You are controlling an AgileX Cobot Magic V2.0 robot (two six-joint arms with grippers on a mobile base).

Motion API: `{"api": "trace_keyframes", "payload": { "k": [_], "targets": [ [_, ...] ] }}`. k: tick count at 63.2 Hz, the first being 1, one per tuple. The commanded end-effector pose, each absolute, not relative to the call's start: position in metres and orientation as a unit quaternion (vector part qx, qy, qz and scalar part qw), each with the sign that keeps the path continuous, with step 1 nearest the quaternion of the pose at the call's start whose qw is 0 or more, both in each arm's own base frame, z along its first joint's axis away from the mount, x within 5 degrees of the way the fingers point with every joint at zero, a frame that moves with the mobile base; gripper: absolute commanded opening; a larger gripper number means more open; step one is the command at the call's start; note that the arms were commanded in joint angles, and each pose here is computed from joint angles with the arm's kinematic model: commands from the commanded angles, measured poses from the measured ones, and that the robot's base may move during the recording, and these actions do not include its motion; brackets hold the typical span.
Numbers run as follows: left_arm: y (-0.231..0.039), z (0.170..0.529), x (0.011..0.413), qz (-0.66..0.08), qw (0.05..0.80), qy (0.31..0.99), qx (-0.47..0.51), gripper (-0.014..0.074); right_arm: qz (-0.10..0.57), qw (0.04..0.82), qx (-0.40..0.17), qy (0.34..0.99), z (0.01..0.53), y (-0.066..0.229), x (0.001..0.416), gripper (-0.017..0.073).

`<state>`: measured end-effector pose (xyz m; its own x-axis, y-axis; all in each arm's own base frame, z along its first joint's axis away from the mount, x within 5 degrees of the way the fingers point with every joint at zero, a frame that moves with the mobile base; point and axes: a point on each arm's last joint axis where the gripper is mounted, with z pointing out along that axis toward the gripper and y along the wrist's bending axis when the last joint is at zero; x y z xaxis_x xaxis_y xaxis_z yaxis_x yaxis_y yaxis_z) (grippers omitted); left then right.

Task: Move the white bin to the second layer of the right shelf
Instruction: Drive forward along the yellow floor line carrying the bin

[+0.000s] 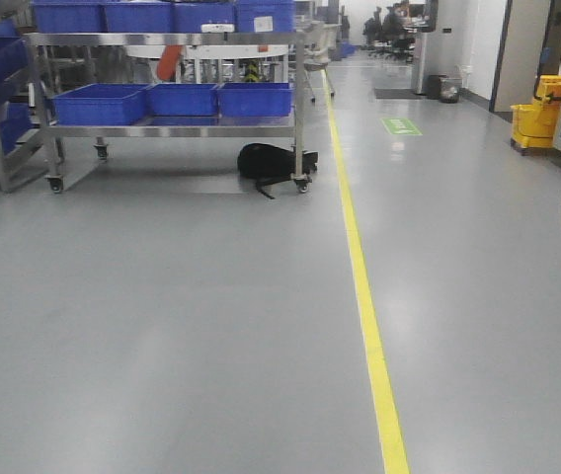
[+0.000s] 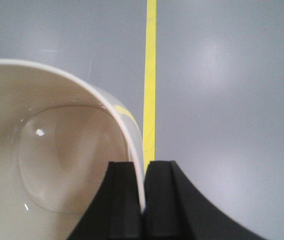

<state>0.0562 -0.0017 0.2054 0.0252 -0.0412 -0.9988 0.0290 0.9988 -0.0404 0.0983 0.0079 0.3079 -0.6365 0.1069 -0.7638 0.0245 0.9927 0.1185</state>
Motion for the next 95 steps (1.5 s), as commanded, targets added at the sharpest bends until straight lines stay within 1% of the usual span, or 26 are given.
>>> {"api": "trace_keyframes", "payload": {
  "k": [1, 95],
  "targets": [
    [-0.0015, 0.2045, 0.0558, -0.029, 0.74, 0.672, -0.008, 0.0085, 0.055, 0.473, 0.037, 0.878, 0.3231, 0.008, 0.1022, 0.0067],
    [-0.0015, 0.2045, 0.0558, -0.029, 0.74, 0.672, -0.008, 0.0085, 0.055, 0.473, 0.037, 0.878, 0.3231, 0.008, 0.1022, 0.0067]
  ]
}}
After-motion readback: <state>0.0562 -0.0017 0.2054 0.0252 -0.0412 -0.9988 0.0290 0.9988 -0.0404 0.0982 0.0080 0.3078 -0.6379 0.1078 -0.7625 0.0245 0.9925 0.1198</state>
